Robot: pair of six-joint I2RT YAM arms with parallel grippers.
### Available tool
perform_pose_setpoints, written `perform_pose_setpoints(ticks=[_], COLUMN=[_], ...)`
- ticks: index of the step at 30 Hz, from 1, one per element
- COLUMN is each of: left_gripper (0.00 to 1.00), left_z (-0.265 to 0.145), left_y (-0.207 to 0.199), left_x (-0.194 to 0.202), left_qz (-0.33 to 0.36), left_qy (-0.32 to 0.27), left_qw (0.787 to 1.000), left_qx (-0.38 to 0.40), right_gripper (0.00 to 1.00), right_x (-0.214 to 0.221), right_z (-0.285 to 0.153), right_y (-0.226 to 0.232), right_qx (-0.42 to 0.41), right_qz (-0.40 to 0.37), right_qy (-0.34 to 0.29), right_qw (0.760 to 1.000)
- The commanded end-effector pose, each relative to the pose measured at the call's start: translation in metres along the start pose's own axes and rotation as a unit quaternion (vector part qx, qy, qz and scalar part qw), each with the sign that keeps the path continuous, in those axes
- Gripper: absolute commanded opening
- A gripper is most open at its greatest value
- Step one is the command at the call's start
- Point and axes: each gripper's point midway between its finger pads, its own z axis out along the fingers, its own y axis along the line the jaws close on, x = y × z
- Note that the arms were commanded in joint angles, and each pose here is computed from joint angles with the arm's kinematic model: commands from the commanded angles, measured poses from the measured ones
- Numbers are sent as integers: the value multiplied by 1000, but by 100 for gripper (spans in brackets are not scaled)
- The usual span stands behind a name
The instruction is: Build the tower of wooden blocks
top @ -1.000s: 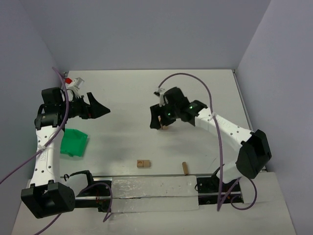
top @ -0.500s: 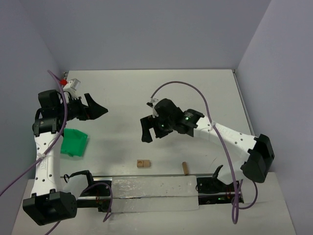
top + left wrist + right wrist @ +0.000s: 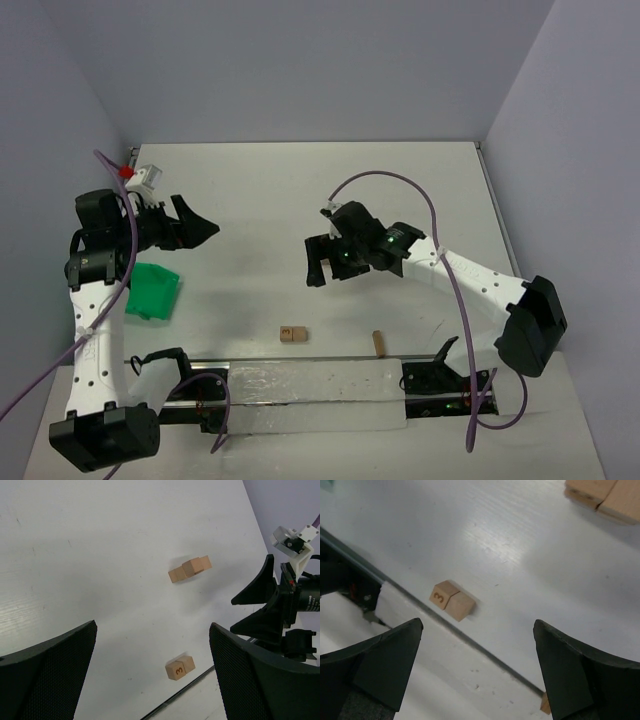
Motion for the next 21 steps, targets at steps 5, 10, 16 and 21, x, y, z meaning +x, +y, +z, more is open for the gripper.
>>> perform_pose_setpoints(ticks=[5,10,16,21], left_gripper=[99,99,99,99], left_z=[-13,-16,-24,-29], left_y=[-1,0,-2,-6], left_x=[-12,-12,-13,-12], left_qz=[29,27,43,55], left_qy=[-27,-31,-35,-35], left_qw=[999,998,997,997], left_qx=[-29,-37,-50,-51], right_gripper=[100,100,82,90], right_x=[31,46,65,91], right_z=[4,28,47,63], right_y=[56,70,77,66], right_qx=[-46,3,29,54], right_qz=[25,39,51,64], right_qy=[55,101,149,181], right_qw=[997,994,987,980])
